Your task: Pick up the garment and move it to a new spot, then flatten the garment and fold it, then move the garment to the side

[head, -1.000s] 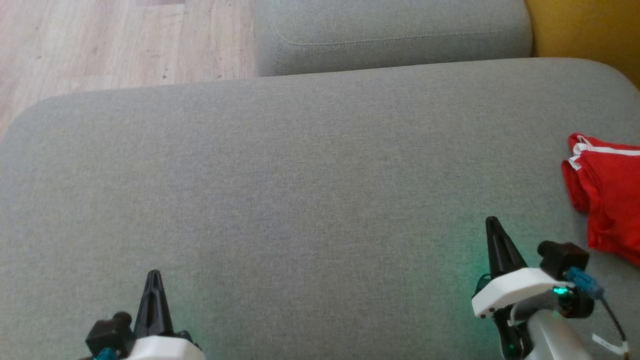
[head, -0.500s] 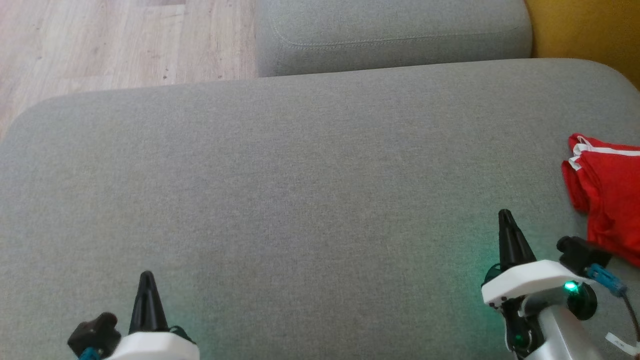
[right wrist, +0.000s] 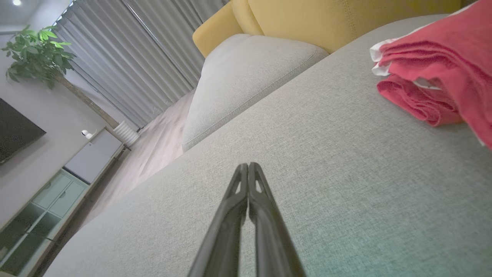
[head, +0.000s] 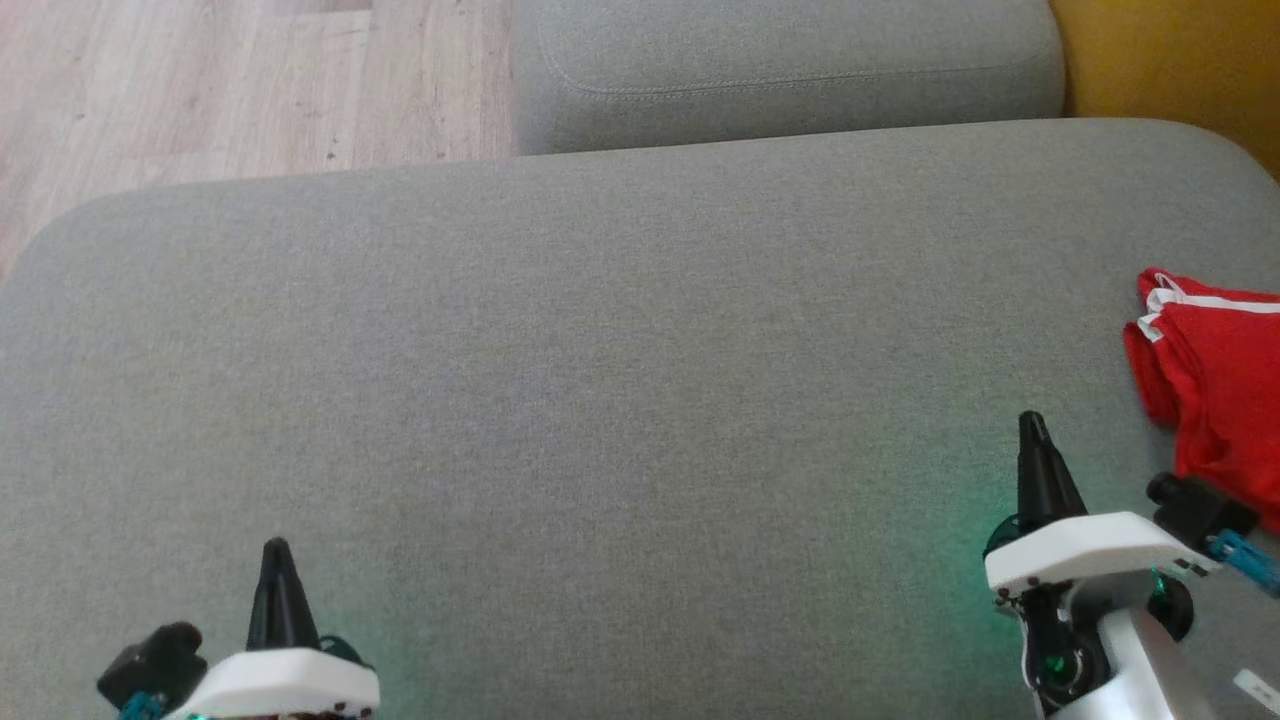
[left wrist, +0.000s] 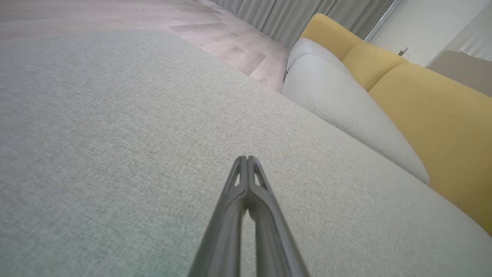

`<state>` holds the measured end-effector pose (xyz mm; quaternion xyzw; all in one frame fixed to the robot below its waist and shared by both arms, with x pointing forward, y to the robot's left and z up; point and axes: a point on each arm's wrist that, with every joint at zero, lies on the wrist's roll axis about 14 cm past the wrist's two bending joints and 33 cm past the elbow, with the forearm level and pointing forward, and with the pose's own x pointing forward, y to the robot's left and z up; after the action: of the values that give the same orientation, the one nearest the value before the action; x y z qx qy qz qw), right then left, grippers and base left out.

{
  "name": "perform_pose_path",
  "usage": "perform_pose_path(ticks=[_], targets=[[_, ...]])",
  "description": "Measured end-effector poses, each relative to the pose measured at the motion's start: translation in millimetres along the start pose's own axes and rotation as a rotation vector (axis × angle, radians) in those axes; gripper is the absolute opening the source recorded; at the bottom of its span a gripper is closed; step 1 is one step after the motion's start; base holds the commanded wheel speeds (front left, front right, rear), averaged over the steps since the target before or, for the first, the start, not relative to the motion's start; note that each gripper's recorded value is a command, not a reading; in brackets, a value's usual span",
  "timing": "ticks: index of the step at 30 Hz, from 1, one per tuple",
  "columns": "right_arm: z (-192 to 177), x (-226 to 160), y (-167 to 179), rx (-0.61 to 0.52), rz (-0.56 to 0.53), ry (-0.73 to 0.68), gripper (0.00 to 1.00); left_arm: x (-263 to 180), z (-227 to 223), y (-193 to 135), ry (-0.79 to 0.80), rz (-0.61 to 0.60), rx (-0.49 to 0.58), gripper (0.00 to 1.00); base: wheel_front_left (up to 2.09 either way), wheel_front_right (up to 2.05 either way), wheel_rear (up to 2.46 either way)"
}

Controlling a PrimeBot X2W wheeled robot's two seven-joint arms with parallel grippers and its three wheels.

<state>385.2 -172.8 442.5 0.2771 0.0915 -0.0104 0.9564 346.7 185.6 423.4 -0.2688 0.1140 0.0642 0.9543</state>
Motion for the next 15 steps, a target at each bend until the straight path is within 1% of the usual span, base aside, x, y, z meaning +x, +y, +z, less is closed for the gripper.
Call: perform_pose_path(ticks=[15], targets=[[11, 1, -2, 0.176, -0.014, -0.026, 0.00, 2, 3, -3, 0.013, -0.004, -0.177, 0.00, 0.00, 0.00, 0.00]])
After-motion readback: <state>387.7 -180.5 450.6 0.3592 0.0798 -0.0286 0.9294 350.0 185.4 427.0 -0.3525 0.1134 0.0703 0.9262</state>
